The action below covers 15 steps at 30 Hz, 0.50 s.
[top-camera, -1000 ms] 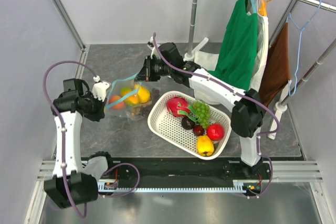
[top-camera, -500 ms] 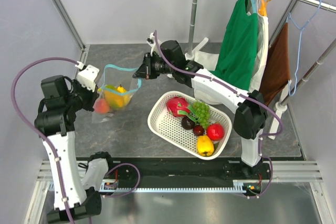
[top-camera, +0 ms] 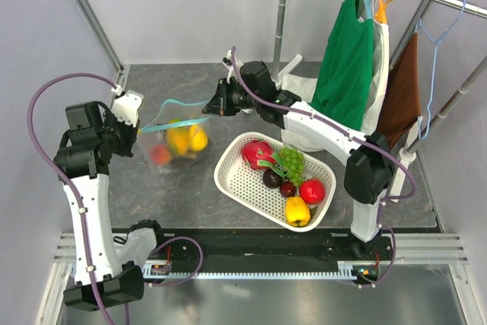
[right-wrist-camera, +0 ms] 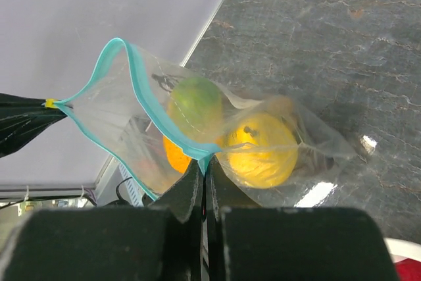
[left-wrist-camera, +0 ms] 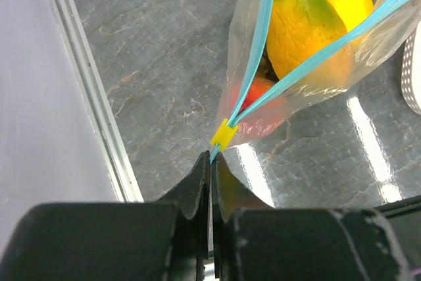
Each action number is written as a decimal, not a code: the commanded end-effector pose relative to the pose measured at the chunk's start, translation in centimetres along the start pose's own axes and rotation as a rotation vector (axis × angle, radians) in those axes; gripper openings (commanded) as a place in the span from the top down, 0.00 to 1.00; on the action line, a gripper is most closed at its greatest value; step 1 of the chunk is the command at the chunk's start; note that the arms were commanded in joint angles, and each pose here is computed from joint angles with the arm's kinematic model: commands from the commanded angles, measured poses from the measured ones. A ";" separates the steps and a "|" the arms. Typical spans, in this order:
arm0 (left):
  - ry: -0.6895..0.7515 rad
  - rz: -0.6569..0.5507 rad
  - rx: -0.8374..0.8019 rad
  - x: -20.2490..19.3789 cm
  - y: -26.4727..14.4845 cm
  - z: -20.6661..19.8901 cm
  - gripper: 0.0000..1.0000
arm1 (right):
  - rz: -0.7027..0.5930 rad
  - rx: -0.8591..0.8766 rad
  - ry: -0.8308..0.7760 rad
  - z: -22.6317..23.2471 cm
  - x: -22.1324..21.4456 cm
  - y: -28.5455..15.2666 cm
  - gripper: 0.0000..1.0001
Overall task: Place the food in the zip-top bag and seal the zipper
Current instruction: Adjust the zipper food storage bag at the center of the board.
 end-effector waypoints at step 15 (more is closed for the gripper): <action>-0.101 -0.213 -0.349 6.1 -0.6 -4.3 0.13 | 0.023 0.192 -0.203 3.4 -1.0 -1.3 1.00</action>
Point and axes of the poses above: each gripper's point midway between its finger pads, its own y axis out along the fingers, its own z axis along the line the jaws close on, x = y × z, the point moved 1 cm from there along -y, back along the fingers, and after that the axes turned 7 degrees about y, right-handed, at the moved point
